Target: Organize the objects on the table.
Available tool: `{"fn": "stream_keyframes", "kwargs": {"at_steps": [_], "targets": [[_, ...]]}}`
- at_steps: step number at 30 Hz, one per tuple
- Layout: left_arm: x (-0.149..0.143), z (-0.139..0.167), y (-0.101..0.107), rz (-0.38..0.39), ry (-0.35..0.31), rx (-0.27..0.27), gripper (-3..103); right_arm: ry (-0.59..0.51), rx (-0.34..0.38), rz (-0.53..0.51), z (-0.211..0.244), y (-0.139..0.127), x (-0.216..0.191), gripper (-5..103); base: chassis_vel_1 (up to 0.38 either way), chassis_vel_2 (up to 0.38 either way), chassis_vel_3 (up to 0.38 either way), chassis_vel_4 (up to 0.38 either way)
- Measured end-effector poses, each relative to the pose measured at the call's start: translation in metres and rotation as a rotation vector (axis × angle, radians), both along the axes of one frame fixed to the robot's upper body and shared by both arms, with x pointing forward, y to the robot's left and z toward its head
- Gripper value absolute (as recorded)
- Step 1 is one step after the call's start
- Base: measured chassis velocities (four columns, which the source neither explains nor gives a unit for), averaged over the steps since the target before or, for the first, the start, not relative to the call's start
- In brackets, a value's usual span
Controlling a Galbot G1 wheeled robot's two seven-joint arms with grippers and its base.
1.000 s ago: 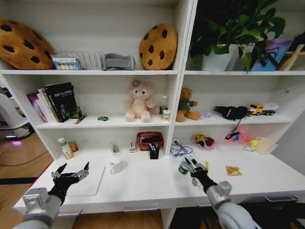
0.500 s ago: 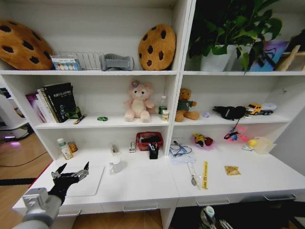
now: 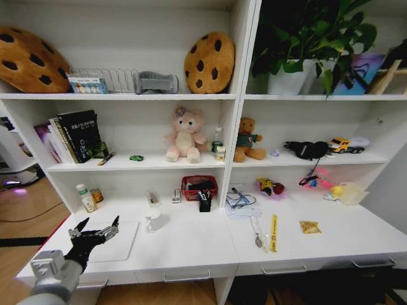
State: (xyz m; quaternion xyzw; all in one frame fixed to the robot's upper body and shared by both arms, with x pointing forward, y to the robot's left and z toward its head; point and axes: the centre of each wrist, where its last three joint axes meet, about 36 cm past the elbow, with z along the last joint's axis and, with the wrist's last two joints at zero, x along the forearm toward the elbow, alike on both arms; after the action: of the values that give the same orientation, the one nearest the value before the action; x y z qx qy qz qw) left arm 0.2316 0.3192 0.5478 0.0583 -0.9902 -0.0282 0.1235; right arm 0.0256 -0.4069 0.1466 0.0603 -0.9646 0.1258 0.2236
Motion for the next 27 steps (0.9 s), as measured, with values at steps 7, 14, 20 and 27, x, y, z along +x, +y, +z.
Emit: {"fn": "stream_keyframes", "kwargs": {"at_steps": [7,14,20,27], "targets": [[0.000,0.000,0.000,0.000,0.000,0.000,100,-0.014,0.000,-0.002,-0.038,0.002,0.025,25,0.000,0.000,0.000,0.000],[0.000,0.000,0.000,0.000,0.000,0.000,100,-0.052,-0.009,-0.024,-0.063,-0.001,0.060,25,0.000,0.000,0.000,0.000],[0.000,0.000,0.000,0.000,0.000,0.000,100,-0.023,-0.011,-0.051,-0.080,-0.003,0.071,25,0.000,0.000,0.000,0.000],[0.000,0.000,0.000,0.000,0.000,0.000,100,-0.008,-0.012,-0.070,-0.096,-0.009,0.106,25,0.000,0.000,0.000,0.000]]}}
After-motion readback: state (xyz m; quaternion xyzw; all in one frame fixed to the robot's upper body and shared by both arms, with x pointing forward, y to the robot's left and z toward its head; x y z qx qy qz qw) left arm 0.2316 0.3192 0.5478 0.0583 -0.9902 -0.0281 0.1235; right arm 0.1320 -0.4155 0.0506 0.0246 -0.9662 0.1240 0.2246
